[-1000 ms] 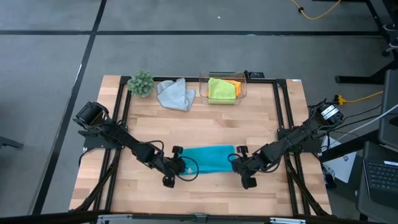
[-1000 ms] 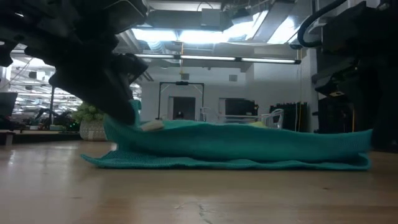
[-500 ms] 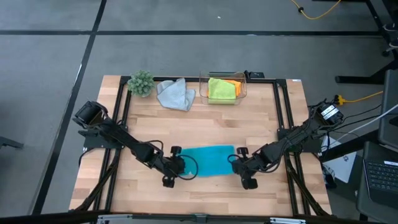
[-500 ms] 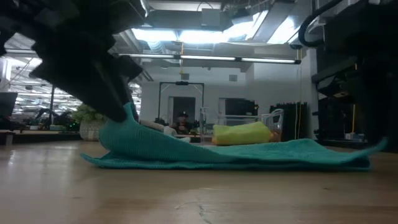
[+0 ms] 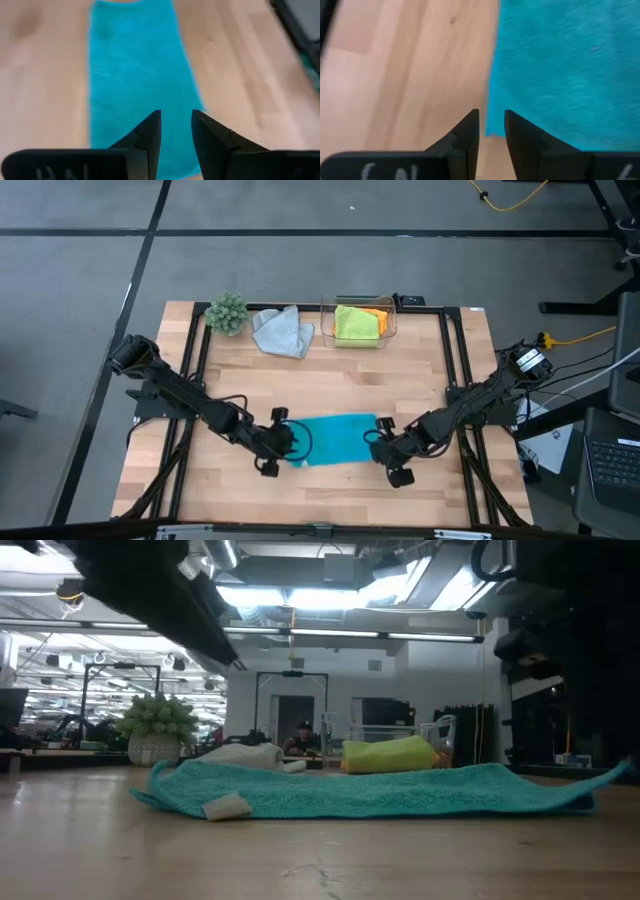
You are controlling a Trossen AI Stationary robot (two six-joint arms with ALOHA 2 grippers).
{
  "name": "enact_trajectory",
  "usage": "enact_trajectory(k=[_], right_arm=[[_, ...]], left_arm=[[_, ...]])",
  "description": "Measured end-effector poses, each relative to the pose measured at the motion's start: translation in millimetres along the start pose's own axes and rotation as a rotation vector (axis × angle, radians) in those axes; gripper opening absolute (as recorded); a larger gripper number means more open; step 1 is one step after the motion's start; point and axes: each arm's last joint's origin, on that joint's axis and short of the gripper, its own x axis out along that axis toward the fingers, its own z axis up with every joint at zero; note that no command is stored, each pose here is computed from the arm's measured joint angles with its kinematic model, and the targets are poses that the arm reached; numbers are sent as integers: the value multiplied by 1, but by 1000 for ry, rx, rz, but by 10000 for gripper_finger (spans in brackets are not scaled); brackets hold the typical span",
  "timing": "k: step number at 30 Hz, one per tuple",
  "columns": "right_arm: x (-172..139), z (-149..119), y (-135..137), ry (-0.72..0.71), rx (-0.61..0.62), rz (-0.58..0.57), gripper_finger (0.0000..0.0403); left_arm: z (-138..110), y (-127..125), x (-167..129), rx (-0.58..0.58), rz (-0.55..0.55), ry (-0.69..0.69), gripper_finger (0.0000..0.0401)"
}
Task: Fold microfiber towels
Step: Fold the blue microfiber cloth
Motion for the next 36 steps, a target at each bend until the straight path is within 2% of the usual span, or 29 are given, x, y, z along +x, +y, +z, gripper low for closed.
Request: enact_trajectory(k=[5,8,16,19,22,25,28,36], right_arm=[[0,3,-10,-39,-43,-140,94],[1,5,-16,-46,-38,-179,94],[3,6,-40,-18,89,-228,94],[4,10,-53,-15,142,-187,94],[5,12,-67,-2,245,-121,94],[5,13,-78,9,335,-71,94],[6,13,-83,9,374,-73,94],[35,5,-84,123,403,-82,94]], left_arm=[[2,9,1,-8,131,-34,100],[4,16,3,-29,174,-39,100],[8,40,9,-124,234,-31,100],[10,51,12,-215,270,-39,100],[10,62,13,-293,332,-43,100],[10,70,14,-306,364,-39,100],[9,76,15,-313,382,-26,100],[9,80,15,-315,392,-18,100]])
